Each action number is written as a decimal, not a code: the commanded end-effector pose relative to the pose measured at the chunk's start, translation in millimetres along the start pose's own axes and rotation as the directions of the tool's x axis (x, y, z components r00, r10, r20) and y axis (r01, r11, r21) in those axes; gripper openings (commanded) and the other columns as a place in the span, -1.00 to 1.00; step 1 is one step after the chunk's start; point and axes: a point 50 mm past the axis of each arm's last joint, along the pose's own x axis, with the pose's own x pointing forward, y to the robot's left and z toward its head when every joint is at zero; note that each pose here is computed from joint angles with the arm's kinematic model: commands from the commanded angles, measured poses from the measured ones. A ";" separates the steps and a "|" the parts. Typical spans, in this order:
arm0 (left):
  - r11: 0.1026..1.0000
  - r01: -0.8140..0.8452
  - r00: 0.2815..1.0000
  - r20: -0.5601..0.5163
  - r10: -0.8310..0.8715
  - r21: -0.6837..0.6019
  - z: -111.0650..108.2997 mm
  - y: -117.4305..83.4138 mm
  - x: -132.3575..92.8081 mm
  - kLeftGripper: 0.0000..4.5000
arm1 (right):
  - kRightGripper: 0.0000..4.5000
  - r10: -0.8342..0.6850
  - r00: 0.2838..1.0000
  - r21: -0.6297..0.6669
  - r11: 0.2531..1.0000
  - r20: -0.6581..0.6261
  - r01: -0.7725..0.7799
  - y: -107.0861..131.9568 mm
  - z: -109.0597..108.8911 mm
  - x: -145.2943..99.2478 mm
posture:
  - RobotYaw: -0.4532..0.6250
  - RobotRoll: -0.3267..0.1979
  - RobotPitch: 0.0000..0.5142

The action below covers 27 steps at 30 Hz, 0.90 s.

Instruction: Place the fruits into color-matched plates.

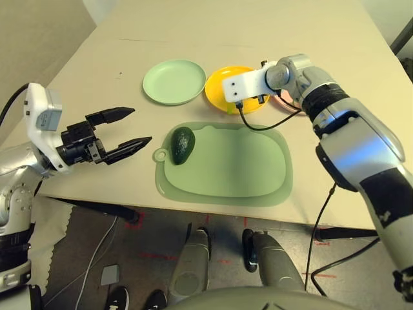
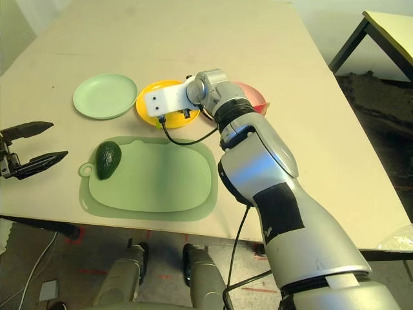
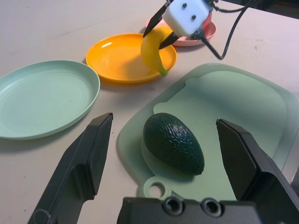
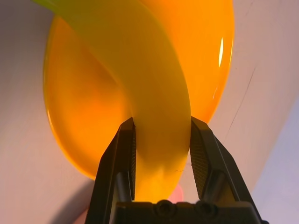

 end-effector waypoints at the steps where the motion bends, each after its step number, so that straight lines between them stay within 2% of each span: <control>1: 1.000 0.008 1.000 -0.017 -0.008 0.013 2.6 -2.1 -0.3 1.00 | -0.28 -0.010 1.000 0.034 0.999 -0.012 0.011 6.3 -3.0 4.2 | 0.17 0.25 -0.05; 2: 1.000 0.011 1.000 -0.019 -0.011 0.013 2.5 -2.4 0.0 1.00 | -0.28 -0.017 1.000 0.036 0.999 -0.015 0.018 6.3 -3.5 4.3 | 0.17 0.25 -0.05; 4: 1.000 0.016 1.000 -0.023 -0.016 0.011 2.4 -3.0 0.2 1.00 | 0.05 -0.023 0.999 0.034 0.999 -0.022 0.024 6.6 -4.6 4.4 | 0.17 0.25 -0.05; 6: 1.000 0.020 1.000 -0.025 -0.019 0.008 2.5 -3.5 0.2 1.00 | 0.29 -0.024 0.999 0.039 0.999 -0.022 0.024 6.9 -5.5 4.3 | 0.17 0.25 -0.06; 10: 1.000 0.020 0.999 -0.026 -0.020 0.006 2.4 -3.4 0.1 1.00 | 0.95 -0.037 0.999 0.039 0.998 -0.032 0.039 4.6 -8.9 2.0 | 0.15 0.25 -0.07; 15: 1.000 0.020 1.000 -0.022 -0.019 0.019 3.0 -0.9 3.5 1.00 | 0.98 -0.063 0.997 0.017 0.998 -0.037 0.064 -6.3 -11.9 -6.3 | 0.12 0.25 -0.09; 19: 0.996 0.034 0.998 -0.050 -0.030 0.080 6.4 7.0 1.7 1.00 | 0.98 -0.070 0.997 0.051 0.996 0.031 0.068 -27.8 -18.4 -29.4 | 0.12 0.25 -0.10; 22: 0.988 0.057 0.993 -0.106 -0.041 0.144 8.5 15.5 -4.1 1.00 | 0.98 -0.036 0.987 0.188 0.982 0.160 0.005 -35.4 -28.2 -48.7 | 0.12 0.25 -0.12; 24: 0.971 0.091 0.984 -0.172 -0.052 0.223 9.8 22.3 -6.9 1.00 | 0.98 -0.050 0.959 0.324 0.945 0.280 -0.046 -37.5 -39.5 -63.1 | 0.12 0.25 -0.13; 27: 0.905 0.189 0.937 -0.345 -0.050 0.381 8.3 33.3 -8.2 1.00 | 0.98 -0.170 0.879 0.547 0.829 0.445 -0.117 -32.0 -60.4 -78.1 | 0.11 0.25 -0.16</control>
